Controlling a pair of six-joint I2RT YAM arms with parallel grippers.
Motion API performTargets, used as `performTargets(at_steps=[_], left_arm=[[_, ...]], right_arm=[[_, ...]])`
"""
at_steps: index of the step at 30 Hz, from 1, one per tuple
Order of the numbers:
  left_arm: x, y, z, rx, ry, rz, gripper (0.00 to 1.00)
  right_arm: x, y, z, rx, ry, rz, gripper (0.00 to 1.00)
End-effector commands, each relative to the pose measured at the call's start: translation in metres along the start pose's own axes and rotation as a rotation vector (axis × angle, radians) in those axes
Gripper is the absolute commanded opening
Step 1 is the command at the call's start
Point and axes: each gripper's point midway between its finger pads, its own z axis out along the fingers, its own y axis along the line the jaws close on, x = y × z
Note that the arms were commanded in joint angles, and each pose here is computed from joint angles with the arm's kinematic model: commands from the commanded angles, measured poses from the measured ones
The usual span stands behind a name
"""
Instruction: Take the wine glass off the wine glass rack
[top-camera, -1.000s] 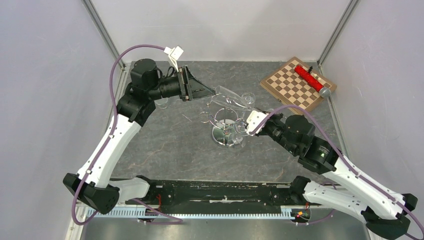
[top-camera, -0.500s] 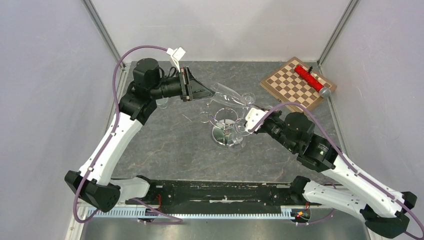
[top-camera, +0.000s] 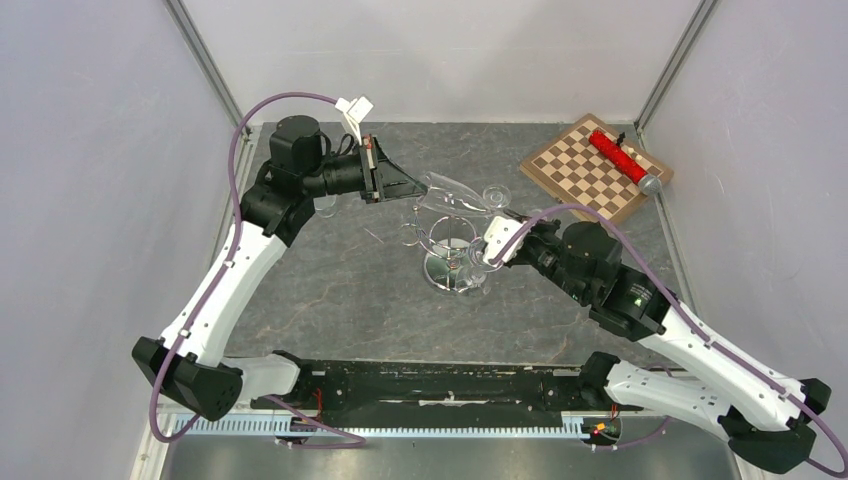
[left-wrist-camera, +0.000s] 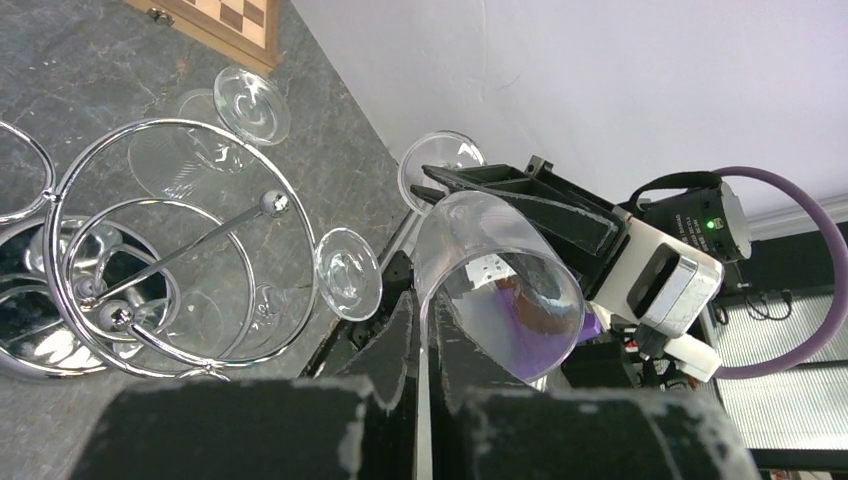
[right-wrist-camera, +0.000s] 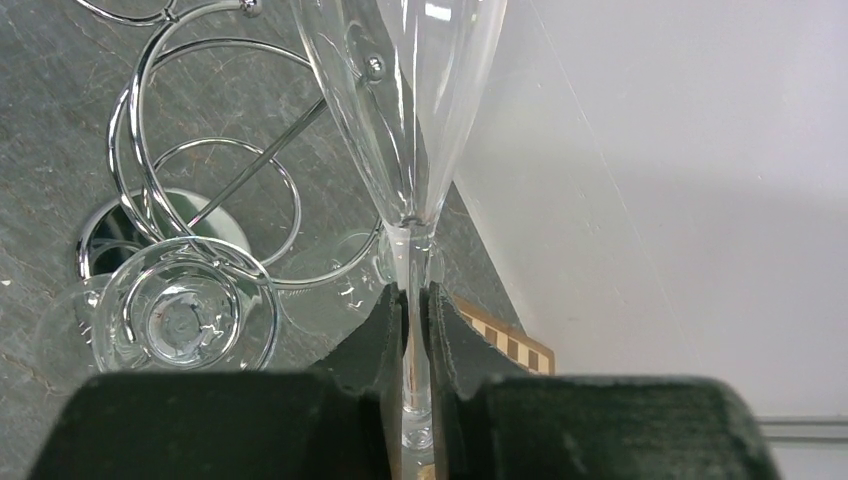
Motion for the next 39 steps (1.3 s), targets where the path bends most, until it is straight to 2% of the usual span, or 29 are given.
performTargets(at_steps=[1,5,15,30,35,39], left_arm=[[0.012,-0.006,-0.003,0.042,0.061,0.051,0.02],[0.013,-0.005,-0.004,0.033,0.061,0.053,0.02],[-0.005,-0.012,-0.011,-0.019,-0.033,0.087,0.02],[-0.073,-0.045,-0.053,-0.075,-0.358,0.183,0.02],[-0.095,-0.037,-0.074,-0.180,-0.479,0.199,0.02],[-0.107,-0.023,-0.099,-0.346,-0.582,0.226,0.02]], right_arm=[[-0.047,-0.049,-0.014,0.150,-0.153,0.065,0.17],[-0.056,-0.057,-0.020,0.169,-0.189,0.066,0.37],[-0.072,-0.068,-0.038,0.181,-0.267,0.074,0.58],[-0.086,-0.076,-0.080,0.203,-0.398,0.156,0.65],[-0.080,-0.073,-0.087,0.206,-0.401,0.179,0.66],[-0.074,-0.068,-0.091,0.205,-0.401,0.197,0.66]])
